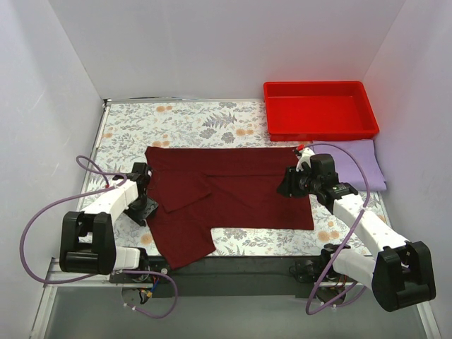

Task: Fold and stack the t-shirts
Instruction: Fold the tshirt

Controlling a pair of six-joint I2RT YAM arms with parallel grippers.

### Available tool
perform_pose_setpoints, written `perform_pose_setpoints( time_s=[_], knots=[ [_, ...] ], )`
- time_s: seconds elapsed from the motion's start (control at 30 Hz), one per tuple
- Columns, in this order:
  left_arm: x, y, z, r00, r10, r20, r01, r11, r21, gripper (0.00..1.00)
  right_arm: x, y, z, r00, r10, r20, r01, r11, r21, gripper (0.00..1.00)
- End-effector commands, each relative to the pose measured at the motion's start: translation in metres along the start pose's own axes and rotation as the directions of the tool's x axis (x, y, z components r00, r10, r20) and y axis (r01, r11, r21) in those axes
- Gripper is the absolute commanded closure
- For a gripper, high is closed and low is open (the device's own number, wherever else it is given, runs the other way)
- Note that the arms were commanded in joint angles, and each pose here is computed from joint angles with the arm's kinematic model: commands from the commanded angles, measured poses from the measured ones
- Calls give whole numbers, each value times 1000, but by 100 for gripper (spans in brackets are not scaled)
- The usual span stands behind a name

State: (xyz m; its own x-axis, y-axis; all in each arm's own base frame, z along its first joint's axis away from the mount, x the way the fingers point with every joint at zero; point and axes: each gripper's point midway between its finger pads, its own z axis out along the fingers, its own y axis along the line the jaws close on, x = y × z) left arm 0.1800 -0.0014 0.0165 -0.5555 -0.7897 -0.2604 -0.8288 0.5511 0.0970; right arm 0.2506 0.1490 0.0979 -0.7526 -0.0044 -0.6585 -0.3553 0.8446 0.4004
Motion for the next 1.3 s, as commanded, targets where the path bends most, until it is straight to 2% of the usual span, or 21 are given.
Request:
perform_pose_setpoints(
  time_s=[0.0,0.1,0.17,0.33,0.47,0.57,0.6,0.67,0.83,1.13,1.27],
  knots=[
    [-1,-7,9,1000,-2,15,2,1000,24,57,-2,3,1,999,-35,22,35,999,-22,53],
    [5,-5,17,1000,2,-7,-2,1000,1,57,-4,3,1,999,-38,21,38,999,-19,53],
    [9,-4,22,1000,8,-25,-8,1000,-17,61,-5,1,1,999,-37,25,38,999,-11,53],
    [15,-3,25,999,23,-41,-25,999,-35,78,-8,-1,0,999,-36,37,36,999,8,53],
    [15,-3,22,999,29,-36,-30,999,-35,99,-6,-4,-1,999,-34,29,33,999,21,53],
    [11,-2,17,999,26,-23,-27,999,-34,100,5,-11,-3,1000,2,-18,-1,998,65,51],
    [8,-5,13,1000,26,-13,-27,999,-21,100,6,-13,-4,1000,15,-28,-12,997,82,45],
    [7,-6,10,999,39,-16,-39,999,-9,100,18,-25,-9,996,40,-77,-28,988,149,42],
    [7,-13,6,998,60,-14,-60,997,46,100,32,-51,-25,985,124,-117,-82,947,309,29],
    [9,-30,0,995,104,-9,-101,980,169,100,73,-70,-51,924,322,-207,-201,868,454,30],
    [10,-37,-1,994,110,-2,-107,971,215,100,85,-83,-61,908,378,-180,-234,814,531,33]
  ],
)
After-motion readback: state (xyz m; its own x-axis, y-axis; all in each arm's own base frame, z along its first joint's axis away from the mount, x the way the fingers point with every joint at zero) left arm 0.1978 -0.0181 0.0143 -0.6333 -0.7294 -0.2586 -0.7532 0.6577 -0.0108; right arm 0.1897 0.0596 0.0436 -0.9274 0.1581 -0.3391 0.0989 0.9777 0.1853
